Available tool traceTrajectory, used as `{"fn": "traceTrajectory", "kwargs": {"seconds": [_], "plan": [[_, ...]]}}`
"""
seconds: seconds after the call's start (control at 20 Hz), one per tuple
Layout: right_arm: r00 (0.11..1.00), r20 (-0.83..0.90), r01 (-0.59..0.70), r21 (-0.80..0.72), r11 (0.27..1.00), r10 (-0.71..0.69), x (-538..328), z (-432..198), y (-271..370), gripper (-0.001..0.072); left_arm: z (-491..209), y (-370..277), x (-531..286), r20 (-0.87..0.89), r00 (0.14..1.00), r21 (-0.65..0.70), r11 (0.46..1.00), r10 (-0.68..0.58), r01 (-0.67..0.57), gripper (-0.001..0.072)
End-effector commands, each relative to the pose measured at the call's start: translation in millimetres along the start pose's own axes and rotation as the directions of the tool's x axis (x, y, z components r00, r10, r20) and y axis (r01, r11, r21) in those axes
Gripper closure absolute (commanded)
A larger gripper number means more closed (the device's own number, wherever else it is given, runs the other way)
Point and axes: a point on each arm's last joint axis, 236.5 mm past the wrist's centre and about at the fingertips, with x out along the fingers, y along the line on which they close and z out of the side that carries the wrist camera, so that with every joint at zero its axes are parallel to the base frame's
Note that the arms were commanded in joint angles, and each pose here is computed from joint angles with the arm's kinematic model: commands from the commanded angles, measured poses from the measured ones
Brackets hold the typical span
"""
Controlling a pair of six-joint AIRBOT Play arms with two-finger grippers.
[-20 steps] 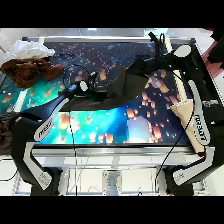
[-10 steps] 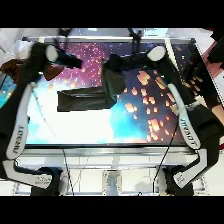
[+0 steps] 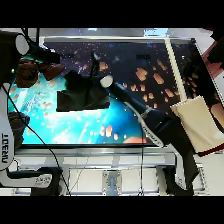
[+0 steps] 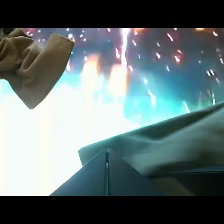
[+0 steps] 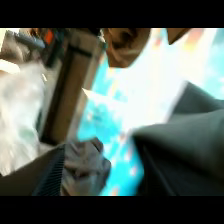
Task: Fold the shirts.
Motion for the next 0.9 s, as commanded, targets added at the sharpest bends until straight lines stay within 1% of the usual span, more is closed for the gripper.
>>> {"fn": "traceTrajectory", "kwargs": {"seconds": [0.0, 0.1, 0.2, 0.25, 0.3, 0.35, 0.4, 0.45, 0.55, 0.7, 0.85], "plan": [[0.989, 0.149, -0.008, 0.090, 0.996, -0.006, 13.4, 13.2, -2.4, 0.0165, -4.5, 3.5, -2.1, -0.018, 1.000, -0.004, 1.000, 0.006, -0.006, 0.0697], [0.988, 0.157, -0.006, 0.070, 0.998, -0.005, 4.5, 30.3, -3.5, 0.0172, -4.9, 2.5, -2.1, -0.019, 1.000, -0.006, 1.000, 0.002, -0.002, 0.0697], [0.991, 0.128, 0.037, -0.063, 0.997, -0.028, -8.2, 47.3, -16.6, 0.0172, -5.6, 2.4, -2.1, -0.022, 1.000, -0.006, 1.000, 0.001, -0.001, 0.0697], [0.993, 0.102, 0.076, -0.131, 0.988, -0.062, -16.4, 55.6, -31.9, 0.0173, -5.5, 2.4, -2.1, -0.022, 1.000, -0.006, 1.000, 0.001, -0.001, 0.0697], [0.992, 0.067, 0.112, -0.168, 0.979, -0.102, -24.9, 61.4, -51.1, 0.0174, -5.4, 2.3, -2.1, -0.021, 1.000, -0.006, 1.000, 0.001, -0.001, 0.0697], [0.988, 0.025, 0.155, -0.167, 0.974, -0.153, -35.5, 65.7, -74.7, 0.0174, -5.3, 2.3, -2.1, -0.021, 1.000, -0.006, 1.000, 0.001, -0.001, 0.0697], [0.975, -0.029, 0.215, -0.125, 0.969, -0.220, -49.5, 66.9, -105.0, 0.0175, -5.2, 2.3, -2.1, -0.020, 1.000, -0.006, 1.000, 0.001, -0.001, 0.0697], [0.952, -0.092, 0.286, -0.064, 0.956, -0.291, -65.8, 63.8, -136.9, 0.0174, -4.4, 2.4, -2.1, -0.017, 1.000, -0.006, 1.000, 0.001, -0.001, 0.0697], [0.888, -0.226, 0.414, 0.007, 0.910, -0.401, -98.0, 46.4, -187.9, 0.0174, -2.0, 2.1, -2.1, -0.007, 1.000, -0.007, 1.000, 0.000, 0.000, 0.0697], [0.829, -0.340, 0.485, 0.040, 0.874, -0.444, -120.9, 21.0, -224.6, 0.0170, 4.2, -0.2, -1.9, 0.020, 1.000, -0.011, 1.000, -0.009, 0.009, 0.0697], [0.814, -0.369, 0.499, 0.050, 0.865, -0.448, -116.5, 6.9, -238.7, 0.0163, 4.9, -0.9, -1.4, 0.023, 1.000, -0.012, 1.000, -0.011, 0.012, 0.0697]]}}
